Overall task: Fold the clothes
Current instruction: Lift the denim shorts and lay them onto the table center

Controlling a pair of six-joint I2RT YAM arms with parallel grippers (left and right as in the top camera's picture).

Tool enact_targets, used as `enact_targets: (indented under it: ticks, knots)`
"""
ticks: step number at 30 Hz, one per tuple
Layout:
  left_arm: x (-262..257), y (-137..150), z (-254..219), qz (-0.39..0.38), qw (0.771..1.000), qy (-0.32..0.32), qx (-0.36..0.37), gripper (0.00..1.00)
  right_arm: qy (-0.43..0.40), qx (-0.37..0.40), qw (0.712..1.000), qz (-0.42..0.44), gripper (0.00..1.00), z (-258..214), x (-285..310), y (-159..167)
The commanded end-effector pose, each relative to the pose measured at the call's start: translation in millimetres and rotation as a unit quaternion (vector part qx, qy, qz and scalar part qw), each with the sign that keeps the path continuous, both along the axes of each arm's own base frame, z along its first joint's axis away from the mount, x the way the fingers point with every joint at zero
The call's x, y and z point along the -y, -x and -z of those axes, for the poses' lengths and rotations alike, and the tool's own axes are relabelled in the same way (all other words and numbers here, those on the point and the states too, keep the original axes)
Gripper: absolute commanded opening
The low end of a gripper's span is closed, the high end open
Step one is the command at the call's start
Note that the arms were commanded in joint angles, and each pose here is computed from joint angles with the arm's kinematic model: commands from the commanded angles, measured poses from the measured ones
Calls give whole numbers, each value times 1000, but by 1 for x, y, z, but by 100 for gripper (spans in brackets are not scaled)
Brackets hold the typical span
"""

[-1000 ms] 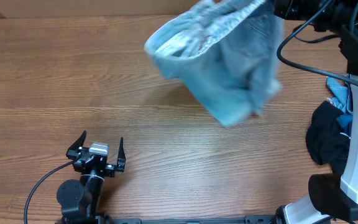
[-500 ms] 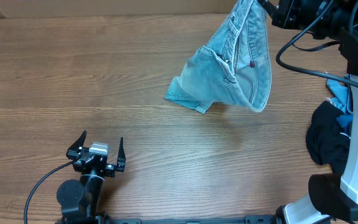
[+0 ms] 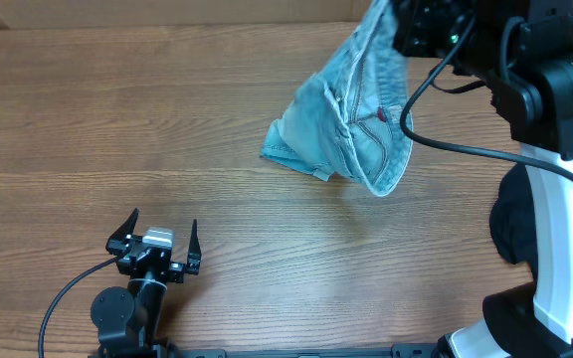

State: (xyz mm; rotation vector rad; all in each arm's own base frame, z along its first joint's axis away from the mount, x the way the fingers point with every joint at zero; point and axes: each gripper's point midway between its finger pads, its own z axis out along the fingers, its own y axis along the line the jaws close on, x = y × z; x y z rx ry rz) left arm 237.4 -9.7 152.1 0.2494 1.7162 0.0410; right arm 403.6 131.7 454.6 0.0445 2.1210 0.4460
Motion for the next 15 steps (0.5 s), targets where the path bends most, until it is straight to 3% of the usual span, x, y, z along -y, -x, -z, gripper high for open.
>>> enact_targets:
  ticks: [1, 2, 3, 6, 12, 15]
  knots:
    - [0, 0, -1, -1, 1000, 2, 3, 100, 60, 86, 931, 349, 4, -54, 135, 44]
    - [0, 0, -1, -1, 1000, 2, 3, 100, 92, 86, 901, 416, 4, -55, 161, 62]
    - [0, 0, -1, -1, 1000, 2, 3, 100, 106, 79, 890, 436, 4, -52, 168, 69]
    - [0, 0, -1, -1, 1000, 2, 3, 100, 103, 52, 886, 449, 4, -37, 172, 74]
    - [0, 0, -1, -1, 1000, 2, 3, 100, 11, 18, 944, 328, 4, -23, 121, 49]
    - [0, 0, -1, -1, 1000, 2, 3, 100, -16, -29, 942, 335, 4, -1, 115, 54]
